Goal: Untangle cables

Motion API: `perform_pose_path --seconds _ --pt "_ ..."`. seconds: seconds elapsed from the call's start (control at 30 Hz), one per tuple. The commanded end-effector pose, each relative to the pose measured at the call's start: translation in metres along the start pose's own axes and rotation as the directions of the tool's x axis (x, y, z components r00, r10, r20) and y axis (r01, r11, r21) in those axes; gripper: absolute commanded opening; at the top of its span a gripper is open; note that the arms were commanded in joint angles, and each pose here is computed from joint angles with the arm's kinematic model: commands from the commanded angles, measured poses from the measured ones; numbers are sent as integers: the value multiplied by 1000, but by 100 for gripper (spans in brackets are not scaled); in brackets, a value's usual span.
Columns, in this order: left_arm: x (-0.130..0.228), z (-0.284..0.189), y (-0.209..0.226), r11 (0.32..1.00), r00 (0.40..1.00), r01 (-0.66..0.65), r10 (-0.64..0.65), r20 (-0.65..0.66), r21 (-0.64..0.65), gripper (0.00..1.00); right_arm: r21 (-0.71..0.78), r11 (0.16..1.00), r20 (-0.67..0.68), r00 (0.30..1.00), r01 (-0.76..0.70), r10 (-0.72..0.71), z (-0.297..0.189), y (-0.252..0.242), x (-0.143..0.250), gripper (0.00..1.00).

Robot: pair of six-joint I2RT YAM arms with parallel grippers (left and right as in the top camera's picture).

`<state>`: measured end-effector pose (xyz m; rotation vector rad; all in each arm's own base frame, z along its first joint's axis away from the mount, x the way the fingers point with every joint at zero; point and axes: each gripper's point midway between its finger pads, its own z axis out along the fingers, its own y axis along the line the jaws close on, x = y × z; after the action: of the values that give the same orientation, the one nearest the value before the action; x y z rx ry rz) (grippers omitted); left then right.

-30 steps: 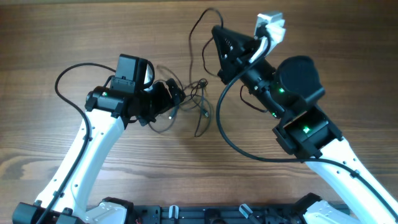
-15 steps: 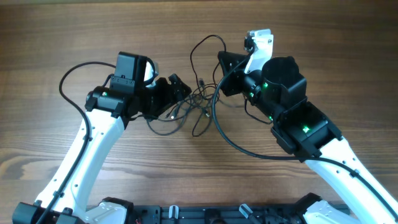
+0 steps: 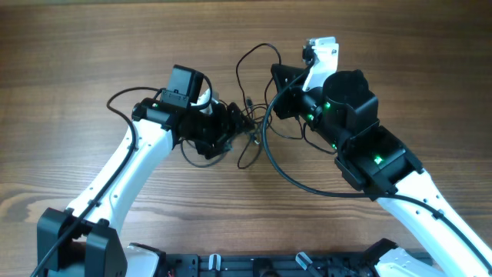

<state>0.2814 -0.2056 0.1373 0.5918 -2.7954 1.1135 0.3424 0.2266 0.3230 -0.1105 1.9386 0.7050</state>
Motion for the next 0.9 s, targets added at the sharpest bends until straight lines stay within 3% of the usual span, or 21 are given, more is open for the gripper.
perform_pose_path --seconds 0.0,0.2,0.3,0.5,0.6,0.87 --pt "10 1 1 988 987 153 -153 -53 -4 70 25 1000 11 1000 12 -13 -2 -4 -4 4" --pt "10 10 11 954 959 285 -283 32 -89 88 25 1000 10 1000 13 -13 -2 -4 -4 4" --pt "15 18 14 898 906 422 -411 102 -126 100 25 1000 11 1000 13 -13 -2 -4 -4 4" --pt "13 27 25 806 799 574 -515 311 -141 100 26 1000 9 1000 13 -13 -2 -4 -4 4" --pt "6 28 25 792 755 601 -519 402 -107 100 26 1000 7 1000 10 -10 -2 -4 -3 4" --pt "5 39 22 792 755 602 -521 397 -104 98 30 1000 1 1000 11 -11 -2 -5 -2 4"
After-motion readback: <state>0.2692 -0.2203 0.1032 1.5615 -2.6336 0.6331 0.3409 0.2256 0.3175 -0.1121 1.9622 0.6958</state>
